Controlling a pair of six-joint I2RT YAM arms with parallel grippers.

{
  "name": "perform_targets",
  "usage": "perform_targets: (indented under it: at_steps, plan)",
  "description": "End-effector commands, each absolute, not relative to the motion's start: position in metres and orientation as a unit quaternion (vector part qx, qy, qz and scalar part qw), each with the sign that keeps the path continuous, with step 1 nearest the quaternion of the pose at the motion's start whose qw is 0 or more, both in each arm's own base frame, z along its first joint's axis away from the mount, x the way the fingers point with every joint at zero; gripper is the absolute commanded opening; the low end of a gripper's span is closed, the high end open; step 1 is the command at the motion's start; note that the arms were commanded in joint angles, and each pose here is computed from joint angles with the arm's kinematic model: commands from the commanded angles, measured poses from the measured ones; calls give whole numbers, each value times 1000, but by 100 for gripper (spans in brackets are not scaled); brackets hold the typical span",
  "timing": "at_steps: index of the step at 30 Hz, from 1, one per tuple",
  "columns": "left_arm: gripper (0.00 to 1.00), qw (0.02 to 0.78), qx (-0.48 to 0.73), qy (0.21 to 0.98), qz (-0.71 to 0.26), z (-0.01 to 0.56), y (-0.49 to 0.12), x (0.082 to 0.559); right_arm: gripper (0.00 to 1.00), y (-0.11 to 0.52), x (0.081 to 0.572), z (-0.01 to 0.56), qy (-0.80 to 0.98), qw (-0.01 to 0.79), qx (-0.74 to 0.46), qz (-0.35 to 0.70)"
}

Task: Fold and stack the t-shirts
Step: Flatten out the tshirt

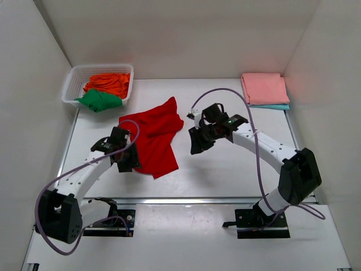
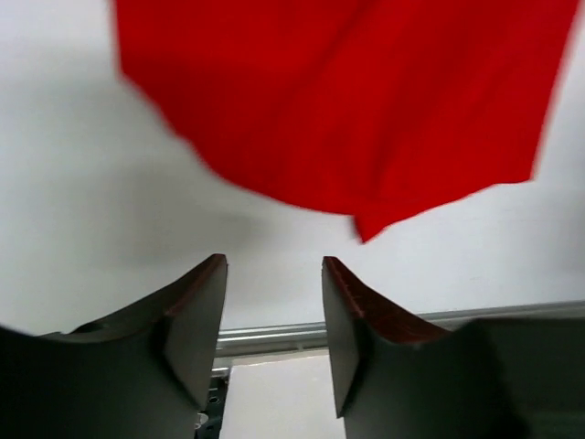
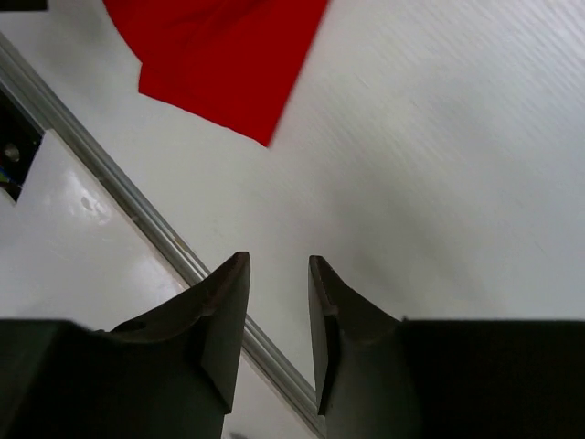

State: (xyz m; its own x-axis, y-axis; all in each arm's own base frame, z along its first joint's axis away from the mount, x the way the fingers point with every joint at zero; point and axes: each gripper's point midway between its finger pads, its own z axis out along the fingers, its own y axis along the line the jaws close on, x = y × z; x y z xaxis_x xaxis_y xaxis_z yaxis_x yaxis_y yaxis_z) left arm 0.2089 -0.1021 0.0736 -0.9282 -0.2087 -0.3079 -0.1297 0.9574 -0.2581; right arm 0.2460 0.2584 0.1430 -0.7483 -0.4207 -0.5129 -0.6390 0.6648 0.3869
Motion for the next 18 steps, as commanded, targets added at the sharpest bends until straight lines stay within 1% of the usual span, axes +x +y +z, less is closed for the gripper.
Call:
perform_targets:
  at_steps: [1, 4, 5, 8, 12, 13, 15, 18]
  plan:
    - [58, 208, -149, 958, -130, 74, -89, 211, 31, 298, 245, 150, 854, 232, -340, 318]
    - [62, 223, -156, 955, -121, 66, -85, 214, 30, 306, 228, 127, 858, 199, -355, 313]
    - [63, 221, -154, 955, -124, 62, -88, 215, 31, 307, 227, 127, 857, 199, -356, 315]
    - [62, 205, -153, 956, -143, 53, -102, 217, 31, 297, 226, 119, 867, 194, -344, 305]
    - [64, 206, -154, 947, -191, 58, -131, 222, 32, 272, 240, 111, 887, 208, -316, 266]
    - [65, 213, -157, 943, -201, 62, -137, 226, 30, 267, 242, 109, 890, 212, -310, 257]
    - [66, 206, -150, 944, -210, 59, -149, 226, 31, 253, 250, 106, 899, 218, -290, 244]
    - [66, 193, -131, 951, -201, 48, -159, 225, 31, 241, 250, 101, 907, 214, -275, 236]
